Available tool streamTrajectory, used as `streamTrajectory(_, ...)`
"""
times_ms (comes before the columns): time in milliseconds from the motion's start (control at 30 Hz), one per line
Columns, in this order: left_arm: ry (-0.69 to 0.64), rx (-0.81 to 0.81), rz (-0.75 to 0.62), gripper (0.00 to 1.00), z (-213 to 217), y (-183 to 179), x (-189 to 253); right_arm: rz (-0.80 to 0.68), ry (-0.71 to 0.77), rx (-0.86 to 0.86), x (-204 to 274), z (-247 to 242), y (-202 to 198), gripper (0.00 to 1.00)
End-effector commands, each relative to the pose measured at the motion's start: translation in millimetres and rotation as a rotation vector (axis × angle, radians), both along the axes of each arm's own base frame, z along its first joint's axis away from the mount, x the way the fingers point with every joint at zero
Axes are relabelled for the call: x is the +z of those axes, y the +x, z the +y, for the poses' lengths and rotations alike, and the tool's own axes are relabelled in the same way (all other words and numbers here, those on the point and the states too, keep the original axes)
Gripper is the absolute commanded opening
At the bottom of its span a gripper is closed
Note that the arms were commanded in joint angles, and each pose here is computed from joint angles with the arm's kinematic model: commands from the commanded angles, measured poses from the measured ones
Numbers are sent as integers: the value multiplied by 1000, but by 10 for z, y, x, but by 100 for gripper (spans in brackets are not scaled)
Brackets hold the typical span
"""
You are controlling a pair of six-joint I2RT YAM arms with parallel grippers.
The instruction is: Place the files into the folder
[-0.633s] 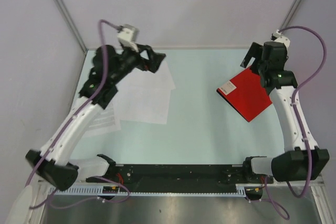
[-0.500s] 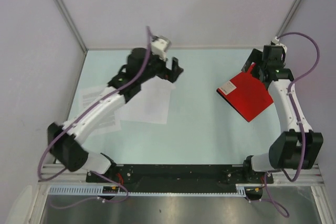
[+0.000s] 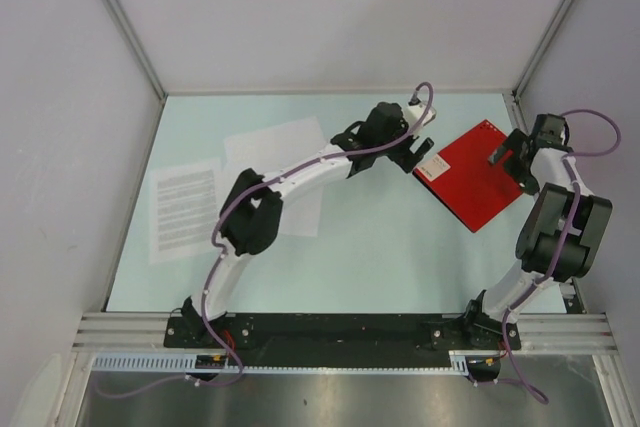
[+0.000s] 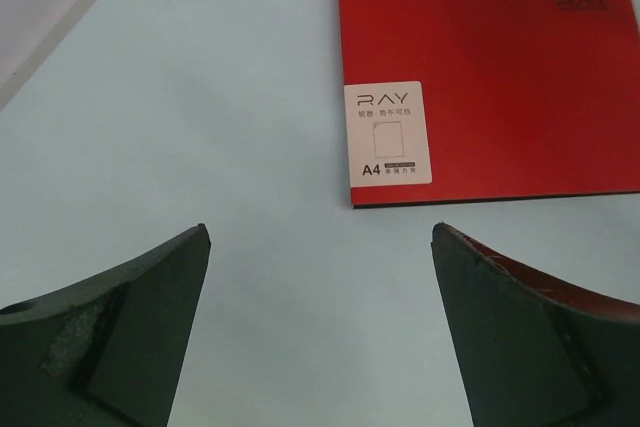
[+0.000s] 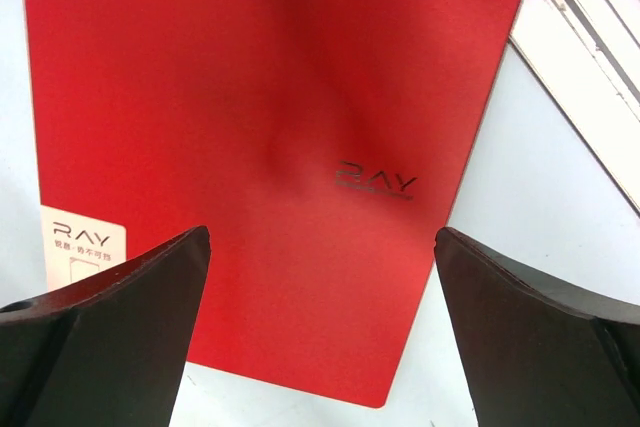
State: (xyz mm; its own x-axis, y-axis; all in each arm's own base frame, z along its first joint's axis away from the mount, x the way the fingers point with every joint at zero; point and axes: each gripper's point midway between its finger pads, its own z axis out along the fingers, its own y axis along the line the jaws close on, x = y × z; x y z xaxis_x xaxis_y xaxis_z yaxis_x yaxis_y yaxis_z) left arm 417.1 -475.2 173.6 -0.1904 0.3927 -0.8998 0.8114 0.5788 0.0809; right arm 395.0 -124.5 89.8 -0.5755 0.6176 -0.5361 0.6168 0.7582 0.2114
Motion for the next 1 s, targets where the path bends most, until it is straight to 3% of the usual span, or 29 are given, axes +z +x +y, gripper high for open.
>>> streamTrajectory(0, 15, -62, -22, 98, -326, 148, -193, -92, 65, -3, 59, -63, 129, 100)
streamTrajectory(200, -206, 72, 116, 99, -625, 333, -289, -96, 64, -72, -17, -329, 74, 100)
streamTrajectory(433, -494, 83, 342, 96, -777, 480, -234, -82, 116, -84, -245, -334, 25, 100)
streamTrajectory(967, -626, 59, 627, 89, -991, 339, -691, -39, 159, -71, -647, -157, -82, 100)
